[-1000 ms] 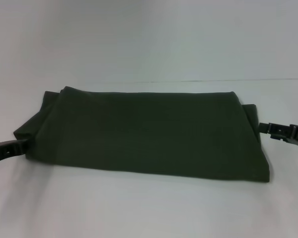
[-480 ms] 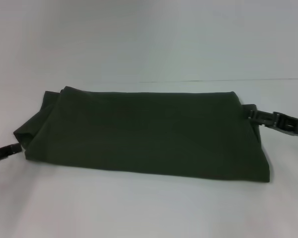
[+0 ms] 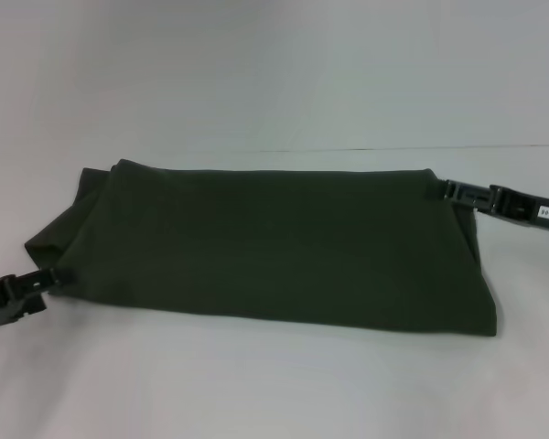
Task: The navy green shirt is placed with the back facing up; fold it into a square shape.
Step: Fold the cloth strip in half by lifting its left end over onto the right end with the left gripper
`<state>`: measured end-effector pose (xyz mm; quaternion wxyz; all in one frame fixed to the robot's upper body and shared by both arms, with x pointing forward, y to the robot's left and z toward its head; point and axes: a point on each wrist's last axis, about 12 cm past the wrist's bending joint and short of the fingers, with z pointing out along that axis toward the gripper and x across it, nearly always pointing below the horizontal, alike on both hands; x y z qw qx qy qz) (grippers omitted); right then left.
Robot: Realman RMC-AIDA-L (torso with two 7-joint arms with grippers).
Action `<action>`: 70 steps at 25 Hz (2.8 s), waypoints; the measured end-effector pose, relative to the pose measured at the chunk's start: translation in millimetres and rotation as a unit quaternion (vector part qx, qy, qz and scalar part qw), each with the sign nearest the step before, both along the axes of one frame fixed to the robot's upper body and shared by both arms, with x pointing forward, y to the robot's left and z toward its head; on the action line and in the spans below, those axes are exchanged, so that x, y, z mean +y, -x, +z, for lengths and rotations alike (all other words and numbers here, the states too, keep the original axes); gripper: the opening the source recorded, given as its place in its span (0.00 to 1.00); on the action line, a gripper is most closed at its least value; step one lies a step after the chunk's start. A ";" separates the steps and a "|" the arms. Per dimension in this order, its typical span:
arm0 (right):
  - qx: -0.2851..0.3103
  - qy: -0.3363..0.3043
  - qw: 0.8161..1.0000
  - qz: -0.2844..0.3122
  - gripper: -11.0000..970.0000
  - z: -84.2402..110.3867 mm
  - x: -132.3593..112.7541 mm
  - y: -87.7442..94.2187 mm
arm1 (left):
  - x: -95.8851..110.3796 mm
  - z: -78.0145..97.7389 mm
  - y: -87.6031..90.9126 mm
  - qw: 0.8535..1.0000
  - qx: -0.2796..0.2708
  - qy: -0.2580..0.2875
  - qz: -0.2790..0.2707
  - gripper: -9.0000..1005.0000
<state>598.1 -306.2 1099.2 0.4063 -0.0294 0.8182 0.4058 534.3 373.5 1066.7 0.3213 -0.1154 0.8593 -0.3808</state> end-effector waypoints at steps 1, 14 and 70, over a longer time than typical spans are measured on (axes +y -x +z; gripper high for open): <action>-0.002 0.000 1.000 -0.001 0.96 1.3 -0.7 -1.0 | -2.4 -0.7 -2.1 1.000 0.004 0.005 0.001 0.83; -0.016 -0.006 1.000 -0.011 0.96 11.0 -7.2 -6.5 | -11.4 -10.7 -14.0 0.998 0.041 0.019 0.042 0.90; -0.025 -0.015 0.999 -0.027 0.95 15.0 -14.6 -7.8 | -28.5 1.0 -52.4 0.998 0.024 -0.026 0.052 0.89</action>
